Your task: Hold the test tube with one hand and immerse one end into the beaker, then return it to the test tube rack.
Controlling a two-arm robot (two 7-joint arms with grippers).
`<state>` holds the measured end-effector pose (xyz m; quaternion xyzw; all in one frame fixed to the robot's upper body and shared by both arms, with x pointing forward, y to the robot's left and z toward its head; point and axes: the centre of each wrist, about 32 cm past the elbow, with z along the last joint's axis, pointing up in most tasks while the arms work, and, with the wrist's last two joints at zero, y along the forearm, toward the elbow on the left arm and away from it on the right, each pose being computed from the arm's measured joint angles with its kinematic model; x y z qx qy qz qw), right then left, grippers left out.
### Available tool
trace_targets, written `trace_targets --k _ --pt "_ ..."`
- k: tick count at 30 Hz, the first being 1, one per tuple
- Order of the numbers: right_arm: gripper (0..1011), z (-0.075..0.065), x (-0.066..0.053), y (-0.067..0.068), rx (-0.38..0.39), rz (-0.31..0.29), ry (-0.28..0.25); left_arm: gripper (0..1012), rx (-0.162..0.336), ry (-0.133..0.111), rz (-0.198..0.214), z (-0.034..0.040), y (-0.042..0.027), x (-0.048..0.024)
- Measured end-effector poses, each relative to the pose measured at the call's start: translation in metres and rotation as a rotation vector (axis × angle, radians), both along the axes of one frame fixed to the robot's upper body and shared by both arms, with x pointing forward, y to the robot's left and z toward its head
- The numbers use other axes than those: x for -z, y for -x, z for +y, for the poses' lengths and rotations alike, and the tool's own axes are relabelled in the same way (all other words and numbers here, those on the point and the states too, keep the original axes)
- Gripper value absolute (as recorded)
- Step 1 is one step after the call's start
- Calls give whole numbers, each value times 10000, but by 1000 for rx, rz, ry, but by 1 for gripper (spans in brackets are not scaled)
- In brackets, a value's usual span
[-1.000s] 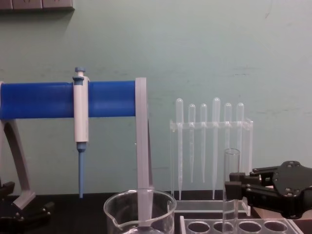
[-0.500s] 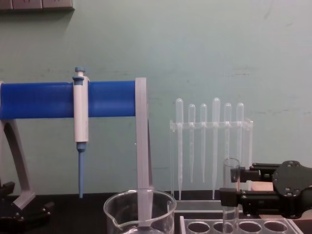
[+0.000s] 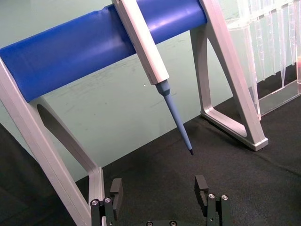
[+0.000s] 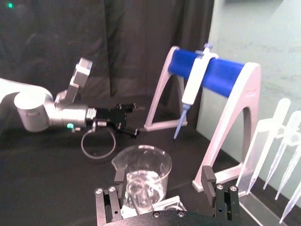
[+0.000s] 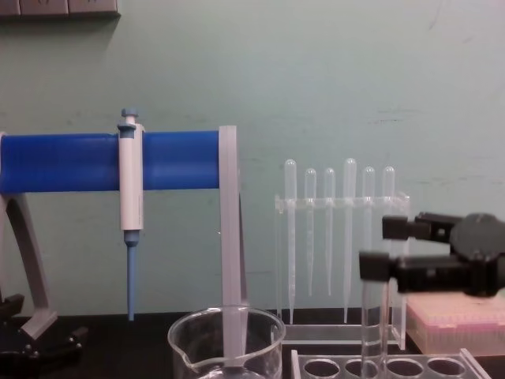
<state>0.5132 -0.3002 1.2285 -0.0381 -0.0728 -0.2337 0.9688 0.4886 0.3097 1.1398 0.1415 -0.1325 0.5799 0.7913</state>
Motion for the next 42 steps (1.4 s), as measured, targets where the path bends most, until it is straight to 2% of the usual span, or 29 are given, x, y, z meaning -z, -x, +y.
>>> trace_targets --k 4,8,9,12,13,15,17,19,28,32,42 --pt "1002 -31 -32 33 41 1 -45 1000 0 0 0 0 0 0" --pt "1002 -58 -32 71 153 42 -93 1000 0 0 0 0 0 0" --pt "1002 -58 -32 71 153 42 -93 1000 0 0 0 0 0 0" --pt "1002 -58 0 104 282 85 -127 1000 0 0 0 0 0 0" --pt "1002 -58 0 104 282 85 -127 1000 0 0 0 0 0 0" --pt "1002 -32 46 126 377 118 -143 1000 0 0 0 0 0 0" --pt "1002 -20 60 131 398 123 -144 1000 0 0 0 0 0 0" --pt "1002 29 113 152 475 130 -127 1000 0 0 0 0 0 0" --pt "1002 191 285 229 656 109 -86 1000 0 0 0 0 0 0" --pt "1002 232 352 263 713 95 -92 1000 0 0 0 0 0 0" --pt "1002 254 424 272 761 73 -105 1000 0 0 0 0 0 0"
